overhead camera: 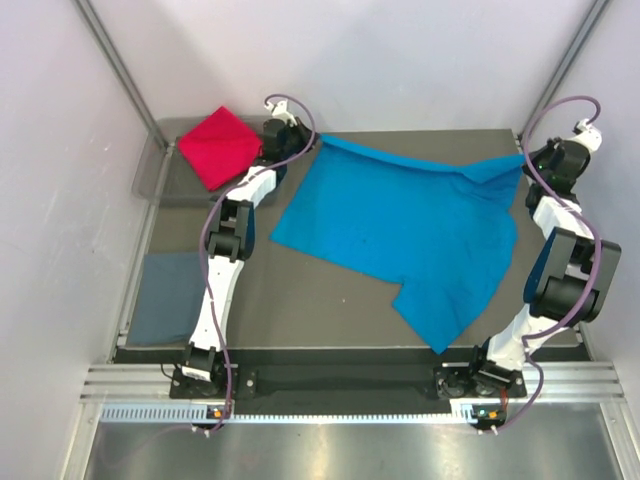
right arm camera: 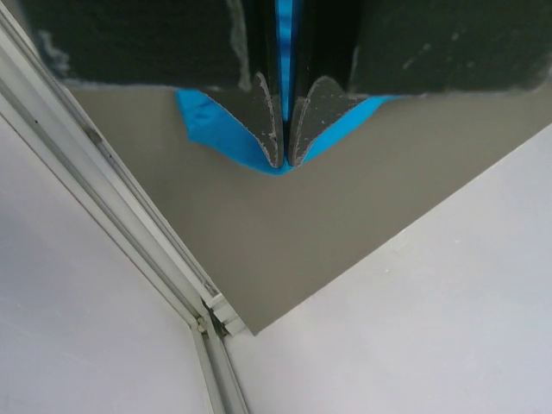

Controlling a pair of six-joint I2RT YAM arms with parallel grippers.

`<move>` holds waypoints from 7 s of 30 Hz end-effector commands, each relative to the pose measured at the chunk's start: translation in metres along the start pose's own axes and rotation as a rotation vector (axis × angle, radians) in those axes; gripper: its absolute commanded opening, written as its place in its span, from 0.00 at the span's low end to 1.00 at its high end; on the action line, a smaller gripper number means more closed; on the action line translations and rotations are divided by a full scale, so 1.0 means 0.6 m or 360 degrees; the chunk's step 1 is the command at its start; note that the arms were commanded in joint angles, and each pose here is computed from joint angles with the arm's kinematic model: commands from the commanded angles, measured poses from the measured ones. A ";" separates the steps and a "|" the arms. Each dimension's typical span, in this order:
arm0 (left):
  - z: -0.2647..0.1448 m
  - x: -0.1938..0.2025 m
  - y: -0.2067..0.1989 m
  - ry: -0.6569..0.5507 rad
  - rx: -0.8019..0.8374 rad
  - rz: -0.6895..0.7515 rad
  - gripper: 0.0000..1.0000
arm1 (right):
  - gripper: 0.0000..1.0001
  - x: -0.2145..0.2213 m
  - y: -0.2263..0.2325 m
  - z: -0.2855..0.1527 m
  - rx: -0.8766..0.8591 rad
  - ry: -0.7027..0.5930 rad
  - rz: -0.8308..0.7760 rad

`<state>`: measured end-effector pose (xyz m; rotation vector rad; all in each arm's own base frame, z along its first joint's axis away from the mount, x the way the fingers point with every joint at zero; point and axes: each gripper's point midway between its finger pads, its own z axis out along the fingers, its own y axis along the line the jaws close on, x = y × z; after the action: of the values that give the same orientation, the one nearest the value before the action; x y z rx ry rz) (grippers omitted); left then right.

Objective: Fold and stack the t-shirts
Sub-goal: Flatten the tshirt out, then fold the tshirt

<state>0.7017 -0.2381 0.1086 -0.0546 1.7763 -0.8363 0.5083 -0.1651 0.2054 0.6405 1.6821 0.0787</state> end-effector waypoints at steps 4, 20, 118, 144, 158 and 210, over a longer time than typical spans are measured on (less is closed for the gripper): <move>-0.013 -0.087 -0.030 -0.0172 0.0034 0.0051 0.00 | 0.00 -0.058 0.072 -0.022 -0.0134 -0.0116 0.0032; -0.071 -0.079 -0.008 0.0065 -0.0122 -0.0041 0.00 | 0.00 0.031 0.036 -0.167 0.0194 0.0301 0.0119; -0.095 -0.046 -0.045 0.0188 0.0064 -0.0148 0.00 | 0.00 -0.056 0.171 0.167 -0.0353 0.0048 -0.0082; -0.211 0.019 -0.053 0.0695 -0.0294 -0.0443 0.00 | 0.00 0.023 0.014 -0.079 0.0374 0.0587 0.0082; -0.273 0.065 -0.039 0.0927 -0.0428 -0.0383 0.00 | 0.00 0.076 -0.057 -0.154 0.0526 0.0687 0.0070; -0.294 0.176 0.044 0.1193 -0.0652 -0.0396 0.00 | 0.00 0.209 -0.145 -0.221 0.0782 0.0960 0.0191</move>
<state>0.5252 -0.1903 0.0647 -0.2366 2.5997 -0.7766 0.3444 -0.1361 0.0778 1.1518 2.3250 -0.0602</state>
